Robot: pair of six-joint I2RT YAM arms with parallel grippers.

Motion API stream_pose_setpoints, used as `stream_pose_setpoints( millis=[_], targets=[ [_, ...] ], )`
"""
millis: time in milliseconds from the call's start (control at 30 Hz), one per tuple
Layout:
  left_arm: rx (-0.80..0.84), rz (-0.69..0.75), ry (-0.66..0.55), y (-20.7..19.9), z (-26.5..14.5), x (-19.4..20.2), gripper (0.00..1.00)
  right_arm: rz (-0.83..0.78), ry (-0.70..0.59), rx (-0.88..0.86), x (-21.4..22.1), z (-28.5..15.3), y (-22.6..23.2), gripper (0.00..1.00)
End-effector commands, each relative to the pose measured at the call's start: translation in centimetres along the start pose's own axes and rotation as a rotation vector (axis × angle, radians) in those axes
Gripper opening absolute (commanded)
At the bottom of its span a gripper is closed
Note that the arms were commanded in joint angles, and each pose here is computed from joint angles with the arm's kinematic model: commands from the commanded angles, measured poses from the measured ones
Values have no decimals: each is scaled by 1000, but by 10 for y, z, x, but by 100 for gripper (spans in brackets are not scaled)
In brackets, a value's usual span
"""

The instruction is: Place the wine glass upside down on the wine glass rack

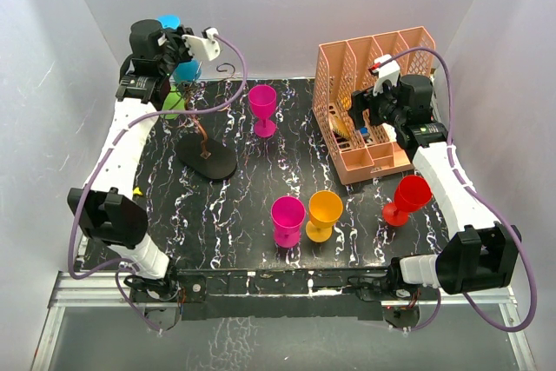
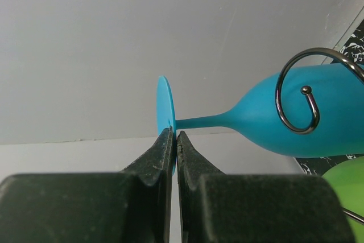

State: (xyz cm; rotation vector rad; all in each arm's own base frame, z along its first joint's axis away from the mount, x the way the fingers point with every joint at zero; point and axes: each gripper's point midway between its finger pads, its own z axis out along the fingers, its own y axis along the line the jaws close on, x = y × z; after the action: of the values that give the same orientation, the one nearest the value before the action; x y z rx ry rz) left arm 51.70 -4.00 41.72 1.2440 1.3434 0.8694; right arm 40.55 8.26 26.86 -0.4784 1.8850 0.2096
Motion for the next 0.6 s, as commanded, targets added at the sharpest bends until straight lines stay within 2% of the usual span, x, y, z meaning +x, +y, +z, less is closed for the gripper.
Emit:
stream_pose_setpoints(
  millis=[0, 567],
  targets=[
    [-30, 22, -52, 16, -25, -13, 0, -21, -96, 16, -27, -8, -4, 81],
    [48, 34, -120, -3, -35, -25, 0, -18, -87, 13, -21, -6, -6, 81]
  ],
)
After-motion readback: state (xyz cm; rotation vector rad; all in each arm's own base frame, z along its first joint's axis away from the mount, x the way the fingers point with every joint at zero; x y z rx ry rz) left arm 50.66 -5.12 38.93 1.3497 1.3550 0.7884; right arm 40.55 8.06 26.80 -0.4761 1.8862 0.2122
